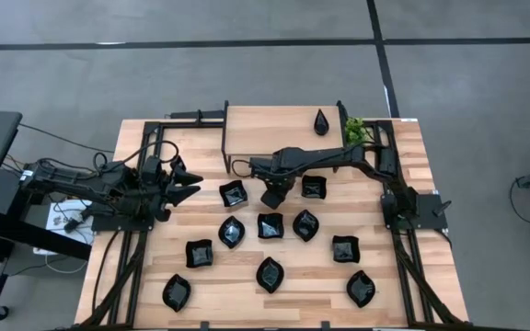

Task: Pick & Place Mini shaped plates
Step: Stack the drop-shaped plate on top of the drop-shaped plates on the shelf

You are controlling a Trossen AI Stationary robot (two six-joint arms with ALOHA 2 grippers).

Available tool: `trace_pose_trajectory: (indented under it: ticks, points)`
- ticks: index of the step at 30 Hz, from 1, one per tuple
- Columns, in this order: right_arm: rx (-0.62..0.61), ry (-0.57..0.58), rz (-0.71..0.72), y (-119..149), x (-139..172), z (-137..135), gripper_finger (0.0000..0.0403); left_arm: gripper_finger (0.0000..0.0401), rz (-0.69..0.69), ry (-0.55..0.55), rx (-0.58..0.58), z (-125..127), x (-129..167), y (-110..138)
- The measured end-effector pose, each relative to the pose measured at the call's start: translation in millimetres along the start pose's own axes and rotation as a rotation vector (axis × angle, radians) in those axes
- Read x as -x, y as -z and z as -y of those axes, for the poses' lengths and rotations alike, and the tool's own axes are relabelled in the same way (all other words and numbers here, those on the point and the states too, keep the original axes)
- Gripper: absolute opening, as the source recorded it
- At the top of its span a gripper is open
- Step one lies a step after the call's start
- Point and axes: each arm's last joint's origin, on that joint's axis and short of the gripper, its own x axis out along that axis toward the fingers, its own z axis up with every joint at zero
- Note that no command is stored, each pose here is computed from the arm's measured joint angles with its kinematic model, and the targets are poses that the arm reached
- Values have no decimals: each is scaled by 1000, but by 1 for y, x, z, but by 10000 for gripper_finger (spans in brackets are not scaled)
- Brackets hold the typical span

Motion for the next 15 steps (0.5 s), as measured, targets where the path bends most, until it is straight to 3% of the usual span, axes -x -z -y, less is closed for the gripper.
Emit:
trace_pose_trajectory:
  ticks: [4,10,15]
  points:
    - [30,23,-25,2,11,-3,0,145,0,0,0,0,0,0]
    - [170,49,-108,15,31,-18,0,145,-1,0,0,0,0,0]
    - [261,8,-94,22,53,-39,0,145,-1,0,0,0,0,0]
